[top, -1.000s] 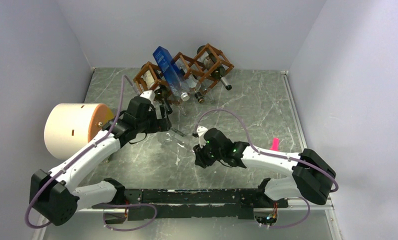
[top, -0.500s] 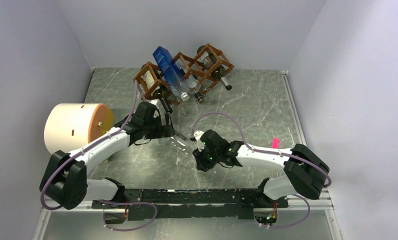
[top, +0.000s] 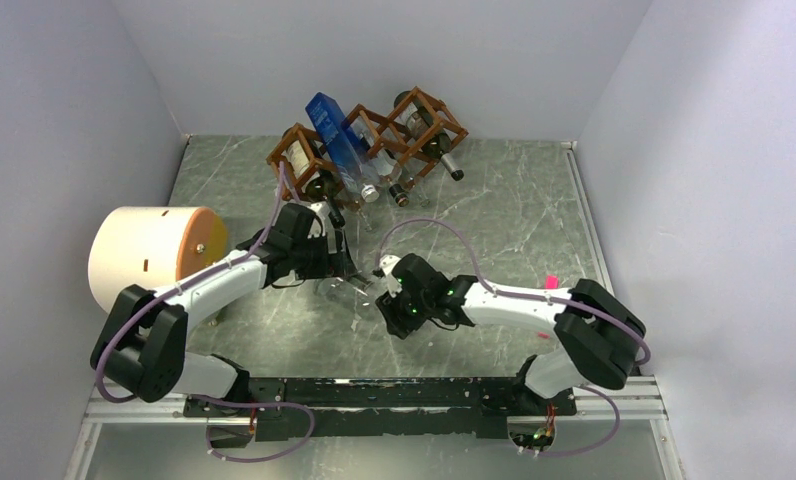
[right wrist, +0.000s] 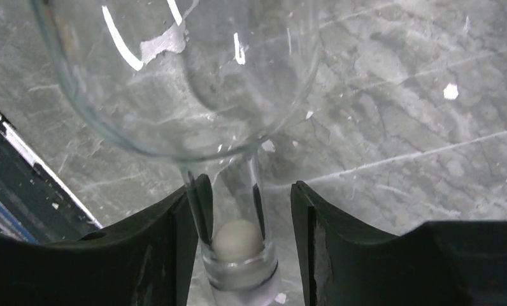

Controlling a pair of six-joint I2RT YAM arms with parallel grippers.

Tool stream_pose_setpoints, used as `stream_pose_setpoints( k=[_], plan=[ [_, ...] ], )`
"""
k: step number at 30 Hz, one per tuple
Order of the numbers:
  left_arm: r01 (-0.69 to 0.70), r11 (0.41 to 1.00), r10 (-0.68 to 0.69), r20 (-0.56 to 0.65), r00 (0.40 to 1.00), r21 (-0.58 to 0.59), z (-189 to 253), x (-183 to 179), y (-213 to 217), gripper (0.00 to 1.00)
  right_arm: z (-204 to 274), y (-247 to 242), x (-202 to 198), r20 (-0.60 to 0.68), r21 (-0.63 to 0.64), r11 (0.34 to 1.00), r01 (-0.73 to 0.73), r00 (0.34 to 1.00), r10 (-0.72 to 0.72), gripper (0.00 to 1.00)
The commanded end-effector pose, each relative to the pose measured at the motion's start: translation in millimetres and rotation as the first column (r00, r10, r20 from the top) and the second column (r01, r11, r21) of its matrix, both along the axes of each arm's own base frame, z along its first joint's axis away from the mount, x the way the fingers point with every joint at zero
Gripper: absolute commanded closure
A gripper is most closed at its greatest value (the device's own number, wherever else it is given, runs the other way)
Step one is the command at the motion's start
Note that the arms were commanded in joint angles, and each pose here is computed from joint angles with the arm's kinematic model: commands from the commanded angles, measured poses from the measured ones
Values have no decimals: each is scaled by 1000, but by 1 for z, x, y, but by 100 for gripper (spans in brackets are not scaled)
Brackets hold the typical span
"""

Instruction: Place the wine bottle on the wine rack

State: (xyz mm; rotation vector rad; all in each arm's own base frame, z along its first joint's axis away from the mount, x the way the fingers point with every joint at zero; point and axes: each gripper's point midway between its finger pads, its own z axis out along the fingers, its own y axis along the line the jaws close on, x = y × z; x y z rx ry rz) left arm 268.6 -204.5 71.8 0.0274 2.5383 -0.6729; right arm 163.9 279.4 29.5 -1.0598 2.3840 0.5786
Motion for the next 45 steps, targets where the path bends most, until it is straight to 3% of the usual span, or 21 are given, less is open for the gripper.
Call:
stream_pose_setpoints(
  k=[1,12,17,19,24,33,45],
  plan=[
    [29,1000,-28,-27,999,11,-4,-6,2,8,3,13,14,42,2,1000,-31,999,31,44],
    [-2,1000,2,-40,999,0,-4,-6,3,12,-10,29,9,-8,0,991,-131,991,131,44],
    [-22,1000,21,-49,999,-15,-4,-6,1,15,-15,30,8,-17,-6,991,-134,991,134,50],
    [-31,999,30,-49,998,-21,-3,-6,1,17,-15,32,10,-9,-1,992,-126,992,126,60],
    [-50,998,49,-20,999,-28,7,-2,2,18,-12,31,17,33,-5,995,-97,995,97,100],
    [-162,987,162,95,982,-11,40,10,21,13,26,38,13,93,106,986,-127,989,117,100],
    [-355,935,347,259,902,-14,90,16,60,12,79,45,8,175,250,953,-171,976,129,100]
  ],
)
